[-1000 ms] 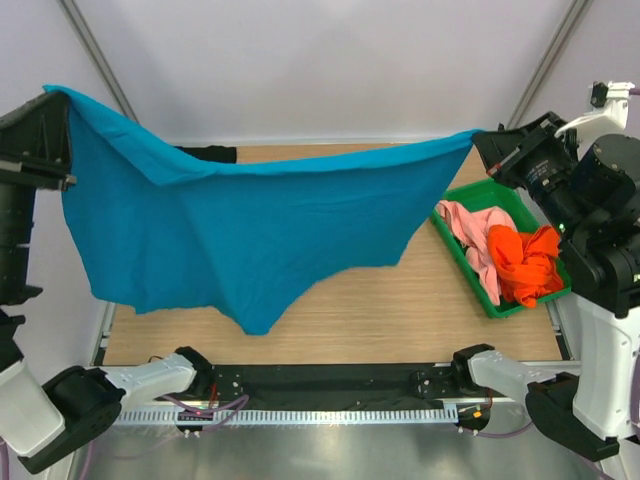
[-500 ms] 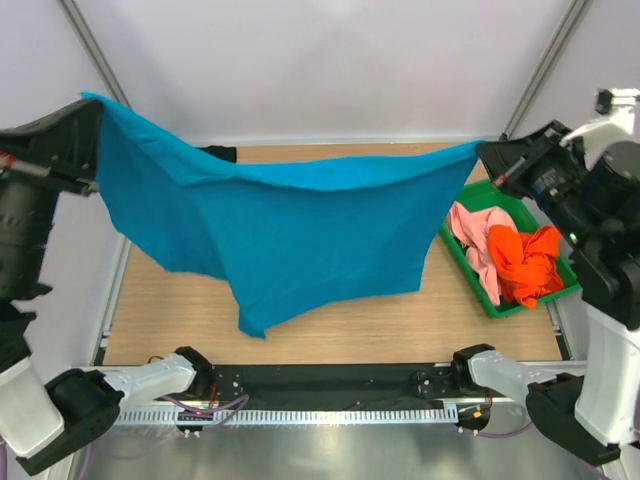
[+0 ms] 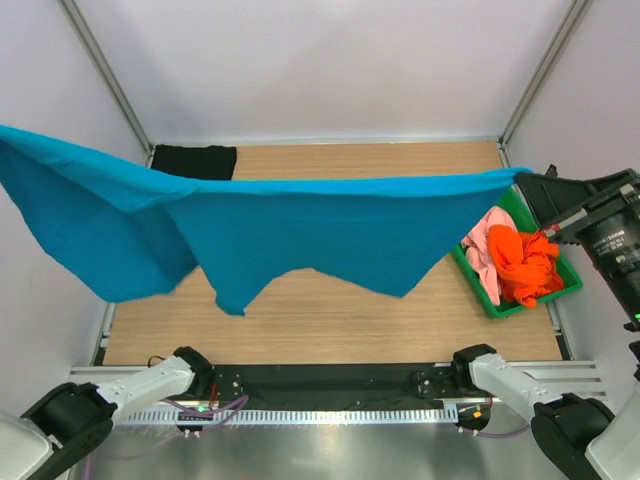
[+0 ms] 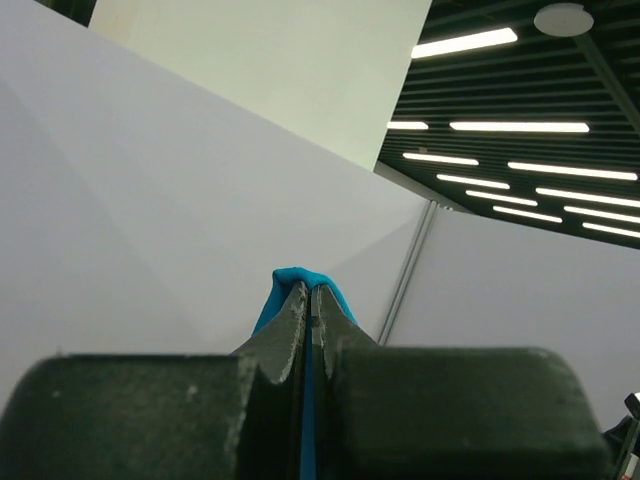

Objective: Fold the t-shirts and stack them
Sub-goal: Flatten the tshirt out

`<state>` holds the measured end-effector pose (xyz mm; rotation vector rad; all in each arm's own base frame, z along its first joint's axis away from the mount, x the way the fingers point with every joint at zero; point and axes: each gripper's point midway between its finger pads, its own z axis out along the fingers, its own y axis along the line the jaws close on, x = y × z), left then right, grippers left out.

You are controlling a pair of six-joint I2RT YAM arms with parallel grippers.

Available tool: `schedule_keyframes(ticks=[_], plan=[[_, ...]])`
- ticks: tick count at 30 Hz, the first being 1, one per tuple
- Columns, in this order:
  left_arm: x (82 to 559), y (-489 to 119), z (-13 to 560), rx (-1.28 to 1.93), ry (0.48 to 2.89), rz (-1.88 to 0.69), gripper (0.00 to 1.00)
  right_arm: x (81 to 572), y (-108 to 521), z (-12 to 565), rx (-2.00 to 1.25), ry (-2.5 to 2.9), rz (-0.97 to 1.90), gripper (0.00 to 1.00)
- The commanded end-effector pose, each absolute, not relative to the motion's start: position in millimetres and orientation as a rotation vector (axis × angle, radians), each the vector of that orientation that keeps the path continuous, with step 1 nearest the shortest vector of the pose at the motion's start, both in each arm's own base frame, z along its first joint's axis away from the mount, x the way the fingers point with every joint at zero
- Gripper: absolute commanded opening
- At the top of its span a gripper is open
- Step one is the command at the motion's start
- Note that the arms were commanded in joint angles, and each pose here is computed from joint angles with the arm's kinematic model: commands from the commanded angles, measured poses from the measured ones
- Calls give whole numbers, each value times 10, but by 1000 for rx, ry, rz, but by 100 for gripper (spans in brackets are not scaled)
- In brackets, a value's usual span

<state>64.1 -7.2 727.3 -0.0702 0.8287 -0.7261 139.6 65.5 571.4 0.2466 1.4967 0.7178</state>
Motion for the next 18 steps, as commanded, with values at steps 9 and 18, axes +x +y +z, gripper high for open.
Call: schedule_keyframes(ticks=[9,18], plan=[[3073,-1439,6194,123,1283,-307,0,3109,593,4648,505,1760,377,1],[4989,-1847,3356,283,1912,-322,0,4405,718,2545,448,2150,201,1]])
